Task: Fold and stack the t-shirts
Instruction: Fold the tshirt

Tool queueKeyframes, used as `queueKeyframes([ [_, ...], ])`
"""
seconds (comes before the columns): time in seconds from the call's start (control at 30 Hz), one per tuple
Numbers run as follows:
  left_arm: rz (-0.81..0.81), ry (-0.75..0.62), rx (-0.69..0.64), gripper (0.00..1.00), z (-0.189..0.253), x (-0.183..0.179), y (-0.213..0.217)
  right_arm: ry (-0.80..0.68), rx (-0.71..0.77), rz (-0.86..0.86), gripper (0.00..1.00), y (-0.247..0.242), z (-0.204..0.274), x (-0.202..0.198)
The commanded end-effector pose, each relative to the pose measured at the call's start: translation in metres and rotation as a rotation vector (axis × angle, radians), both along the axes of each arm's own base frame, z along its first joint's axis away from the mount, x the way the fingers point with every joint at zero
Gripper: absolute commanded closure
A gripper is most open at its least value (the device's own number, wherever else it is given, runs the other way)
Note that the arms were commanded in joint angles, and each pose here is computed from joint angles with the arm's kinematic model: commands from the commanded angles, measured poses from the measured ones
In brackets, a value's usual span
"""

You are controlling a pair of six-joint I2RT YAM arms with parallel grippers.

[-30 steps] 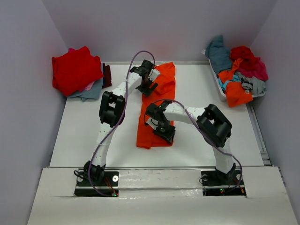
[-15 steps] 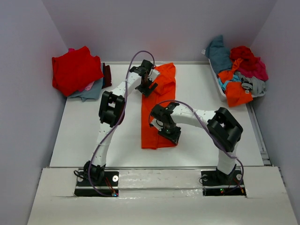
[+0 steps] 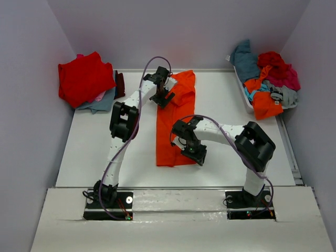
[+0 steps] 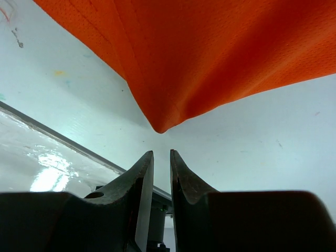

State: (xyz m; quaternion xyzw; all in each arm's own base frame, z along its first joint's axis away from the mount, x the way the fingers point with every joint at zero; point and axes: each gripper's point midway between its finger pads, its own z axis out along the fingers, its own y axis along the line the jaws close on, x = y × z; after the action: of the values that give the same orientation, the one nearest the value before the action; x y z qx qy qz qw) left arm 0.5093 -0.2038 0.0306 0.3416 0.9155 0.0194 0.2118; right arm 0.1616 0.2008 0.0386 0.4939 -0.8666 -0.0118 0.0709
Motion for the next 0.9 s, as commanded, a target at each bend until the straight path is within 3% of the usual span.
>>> queueKeyframes([
  [0.0,0.006,0.133,0.119,0.08,-0.030,-0.026,0.033,0.021,0.018,0.026,0.75,-0.002,0.011,-0.011],
  [0.57,0.004,0.133,0.118,0.08,-0.028,-0.028,0.034,-0.124,0.111,0.029,0.66,0.056,0.035,0.049],
  [0.87,0.005,0.140,0.119,0.08,-0.032,-0.027,0.033,-0.076,0.135,0.022,0.66,0.073,0.023,0.050],
])
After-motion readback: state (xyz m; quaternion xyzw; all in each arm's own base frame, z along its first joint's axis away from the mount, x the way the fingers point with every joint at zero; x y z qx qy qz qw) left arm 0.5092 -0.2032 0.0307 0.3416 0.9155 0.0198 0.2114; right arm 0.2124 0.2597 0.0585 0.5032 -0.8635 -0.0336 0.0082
